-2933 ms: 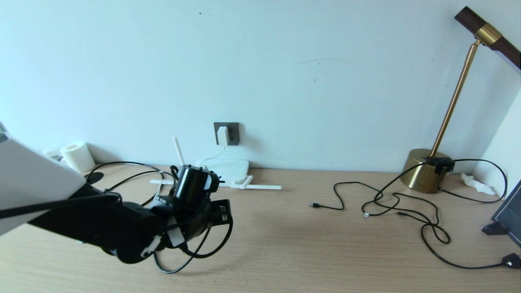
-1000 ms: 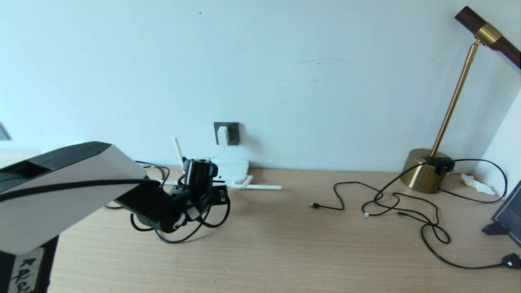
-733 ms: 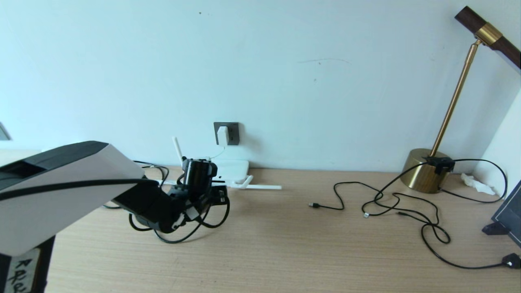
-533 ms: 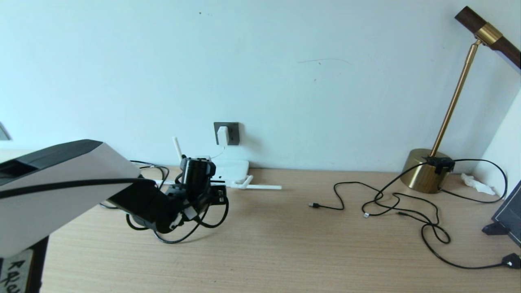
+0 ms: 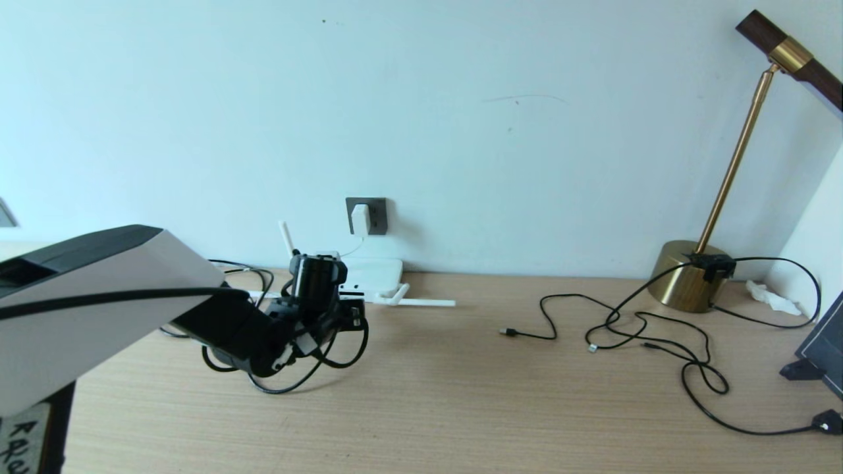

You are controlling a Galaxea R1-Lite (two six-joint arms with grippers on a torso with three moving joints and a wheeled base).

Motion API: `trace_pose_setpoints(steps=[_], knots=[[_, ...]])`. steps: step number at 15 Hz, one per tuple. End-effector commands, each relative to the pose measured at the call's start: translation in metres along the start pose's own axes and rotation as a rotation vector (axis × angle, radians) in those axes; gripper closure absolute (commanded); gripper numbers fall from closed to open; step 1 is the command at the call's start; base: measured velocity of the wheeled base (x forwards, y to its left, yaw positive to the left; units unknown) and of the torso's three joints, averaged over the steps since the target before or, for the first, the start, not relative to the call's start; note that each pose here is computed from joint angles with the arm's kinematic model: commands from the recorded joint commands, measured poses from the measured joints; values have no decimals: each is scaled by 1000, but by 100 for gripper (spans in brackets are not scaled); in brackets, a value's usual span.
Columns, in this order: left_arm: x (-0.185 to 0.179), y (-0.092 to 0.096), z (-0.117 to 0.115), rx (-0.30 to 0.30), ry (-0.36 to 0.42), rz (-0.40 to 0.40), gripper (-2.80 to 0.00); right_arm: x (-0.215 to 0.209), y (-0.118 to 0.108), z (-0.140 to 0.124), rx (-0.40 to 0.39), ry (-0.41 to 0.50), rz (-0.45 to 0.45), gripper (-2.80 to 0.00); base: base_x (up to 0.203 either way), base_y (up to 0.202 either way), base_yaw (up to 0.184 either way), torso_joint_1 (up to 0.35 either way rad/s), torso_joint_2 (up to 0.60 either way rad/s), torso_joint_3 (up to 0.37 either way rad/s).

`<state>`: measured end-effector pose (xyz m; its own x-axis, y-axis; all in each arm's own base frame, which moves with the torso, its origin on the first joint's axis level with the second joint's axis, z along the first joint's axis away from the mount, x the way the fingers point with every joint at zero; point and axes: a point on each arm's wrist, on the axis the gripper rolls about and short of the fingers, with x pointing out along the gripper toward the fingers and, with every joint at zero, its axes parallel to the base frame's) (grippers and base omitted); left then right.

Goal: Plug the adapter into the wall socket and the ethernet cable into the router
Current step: Align cable and router interface

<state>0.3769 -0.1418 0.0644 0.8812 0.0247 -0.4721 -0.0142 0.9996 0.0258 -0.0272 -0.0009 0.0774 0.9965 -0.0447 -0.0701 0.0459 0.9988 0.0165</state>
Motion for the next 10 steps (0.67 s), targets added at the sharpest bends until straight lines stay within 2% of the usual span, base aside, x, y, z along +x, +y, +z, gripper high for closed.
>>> trace_pose_setpoints(steps=[1, 10], knots=[[1, 0, -1, -2, -1, 2, 0, 0, 0, 0, 0, 2, 0, 0, 0, 0, 0, 0, 0, 0], [8, -3, -3, -21, 1, -25, 0, 0, 0, 0, 0, 1, 0, 0, 0, 0, 0, 0, 0, 0]])
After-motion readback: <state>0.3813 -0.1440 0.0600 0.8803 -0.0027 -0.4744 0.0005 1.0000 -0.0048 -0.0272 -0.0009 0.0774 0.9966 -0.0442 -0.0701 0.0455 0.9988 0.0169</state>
